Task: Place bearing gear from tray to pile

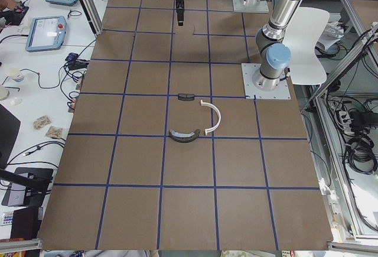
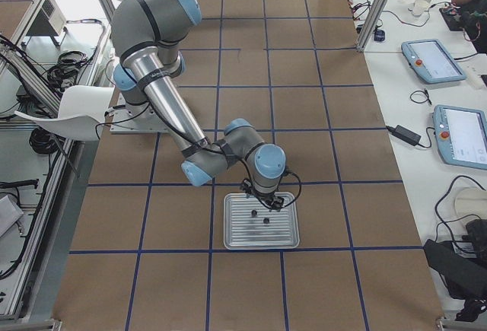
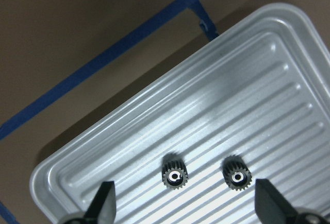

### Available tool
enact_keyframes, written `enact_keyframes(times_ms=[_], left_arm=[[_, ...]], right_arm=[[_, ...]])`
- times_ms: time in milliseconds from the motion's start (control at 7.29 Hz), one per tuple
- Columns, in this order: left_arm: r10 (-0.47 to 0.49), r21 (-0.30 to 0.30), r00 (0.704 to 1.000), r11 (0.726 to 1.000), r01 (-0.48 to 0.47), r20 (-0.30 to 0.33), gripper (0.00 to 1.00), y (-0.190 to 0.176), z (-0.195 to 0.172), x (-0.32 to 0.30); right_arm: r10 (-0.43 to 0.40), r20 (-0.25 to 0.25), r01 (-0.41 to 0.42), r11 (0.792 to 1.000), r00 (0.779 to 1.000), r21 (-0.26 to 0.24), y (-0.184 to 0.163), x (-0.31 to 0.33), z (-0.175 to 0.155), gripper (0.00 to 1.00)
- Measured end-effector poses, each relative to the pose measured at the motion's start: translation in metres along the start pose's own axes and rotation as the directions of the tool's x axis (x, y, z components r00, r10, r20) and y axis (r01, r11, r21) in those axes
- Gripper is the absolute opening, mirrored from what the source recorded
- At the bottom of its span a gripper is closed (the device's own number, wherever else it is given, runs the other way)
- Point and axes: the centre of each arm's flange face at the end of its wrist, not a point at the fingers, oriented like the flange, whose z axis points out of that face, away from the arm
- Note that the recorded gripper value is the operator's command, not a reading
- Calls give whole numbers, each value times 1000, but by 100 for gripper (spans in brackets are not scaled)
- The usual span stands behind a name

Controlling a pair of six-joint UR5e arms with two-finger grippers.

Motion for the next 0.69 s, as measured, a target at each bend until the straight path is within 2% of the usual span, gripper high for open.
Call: enact_keyframes(times_ms=[137,411,549,686], left_arm=[[0,0,1000,1000,0,-1,100,0,0,0],[0,2,1000,1000,0,-3,100,0,0,0],[0,2,1000,1000,0,-4,100,0,0,0],[1,1,1000,1000,-1,-5,100,0,0,1]], right_arm=[[65,8,-65,998,998,19,10,0,12,91],[148,33,-149,988,988,33,16,0,33,78],[157,40,-158,987,987,34,16,-1,41,68],[160,46,-162,986,986,37,15,-2,46,53]])
